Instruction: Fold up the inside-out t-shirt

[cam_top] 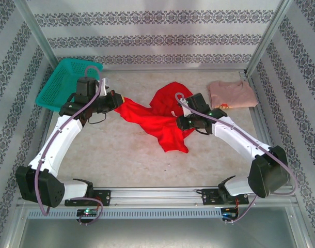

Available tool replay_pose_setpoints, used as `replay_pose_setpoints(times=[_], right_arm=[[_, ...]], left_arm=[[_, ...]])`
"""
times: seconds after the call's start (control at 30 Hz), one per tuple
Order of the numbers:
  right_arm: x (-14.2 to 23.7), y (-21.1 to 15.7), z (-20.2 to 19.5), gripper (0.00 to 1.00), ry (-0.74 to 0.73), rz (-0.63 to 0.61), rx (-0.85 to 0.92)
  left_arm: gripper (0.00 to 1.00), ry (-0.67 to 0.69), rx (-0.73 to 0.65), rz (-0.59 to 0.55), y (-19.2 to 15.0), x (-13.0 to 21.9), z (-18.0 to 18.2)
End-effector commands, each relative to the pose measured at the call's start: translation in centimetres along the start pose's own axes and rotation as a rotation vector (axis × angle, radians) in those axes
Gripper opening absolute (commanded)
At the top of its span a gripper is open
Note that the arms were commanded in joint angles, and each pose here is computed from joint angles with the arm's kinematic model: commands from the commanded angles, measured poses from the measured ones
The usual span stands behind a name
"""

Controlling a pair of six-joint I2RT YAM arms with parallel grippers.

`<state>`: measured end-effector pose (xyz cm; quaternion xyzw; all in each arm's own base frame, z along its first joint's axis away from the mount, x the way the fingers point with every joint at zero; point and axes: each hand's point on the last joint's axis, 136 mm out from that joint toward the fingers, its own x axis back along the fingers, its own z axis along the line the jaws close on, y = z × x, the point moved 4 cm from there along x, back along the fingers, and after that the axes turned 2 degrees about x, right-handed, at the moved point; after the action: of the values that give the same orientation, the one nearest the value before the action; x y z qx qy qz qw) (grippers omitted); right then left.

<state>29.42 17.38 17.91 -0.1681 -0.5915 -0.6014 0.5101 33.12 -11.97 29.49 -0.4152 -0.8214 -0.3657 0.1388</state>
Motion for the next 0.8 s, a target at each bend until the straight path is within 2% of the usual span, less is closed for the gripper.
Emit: replay_pose_setpoints(times=[0.0,0.2,0.23,0.3,0.4,0.5,0.6,0.67,0.77], right_arm=[[-0.1,0.3,0.4,0.22,0.125,-0.025,-0.052],[-1.1,-0.3,-0.5,0.12,0.093,0.004,-0.066],[-0.9,-0.2,-0.5,0.14,0.095,-0.002,-0.066],[0.0,0.5,-0.4,0.25,0.157,-0.055,-0.095],[0.8,1.6,-0.5,0.26,0.243,-0.114,-0.149],[-0.2,1.5,-0.8,0.1,0.226,-0.095,-0.153],[-0.3,1.7,-0.8,0.06,0.206,-0.091,-0.128],[1.2,2.7,-1.0,0.0,0.174,-0.147,-0.097],[5.8,5.1,-1.1,0.0,0.136,-0.322,-0.046]], left_arm=[[0.0,-0.02,-0.041,0.0,-0.2,0.7,-1.0],[0.0,-0.016,-0.043,-0.004,-0.2,0.6,-0.9],[0.0,-0.014,-0.044,-0.005,-0.1,0.6,-0.8],[0.0,-0.012,-0.049,-0.001,-0.1,0.6,-0.8],[0.0,-0.014,-0.052,0.0,-0.2,0.6,-0.9],[0.0,-0.014,-0.051,-0.003,-0.1,0.6,-0.8],[0.0,-0.011,-0.055,-0.001,-0.2,0.6,-0.8],[0.0,0.001,-0.063,-0.003,0.0,0.7,-0.7],[0.0,0.017,-0.073,-0.036,0.7,1.5,-1.0]])
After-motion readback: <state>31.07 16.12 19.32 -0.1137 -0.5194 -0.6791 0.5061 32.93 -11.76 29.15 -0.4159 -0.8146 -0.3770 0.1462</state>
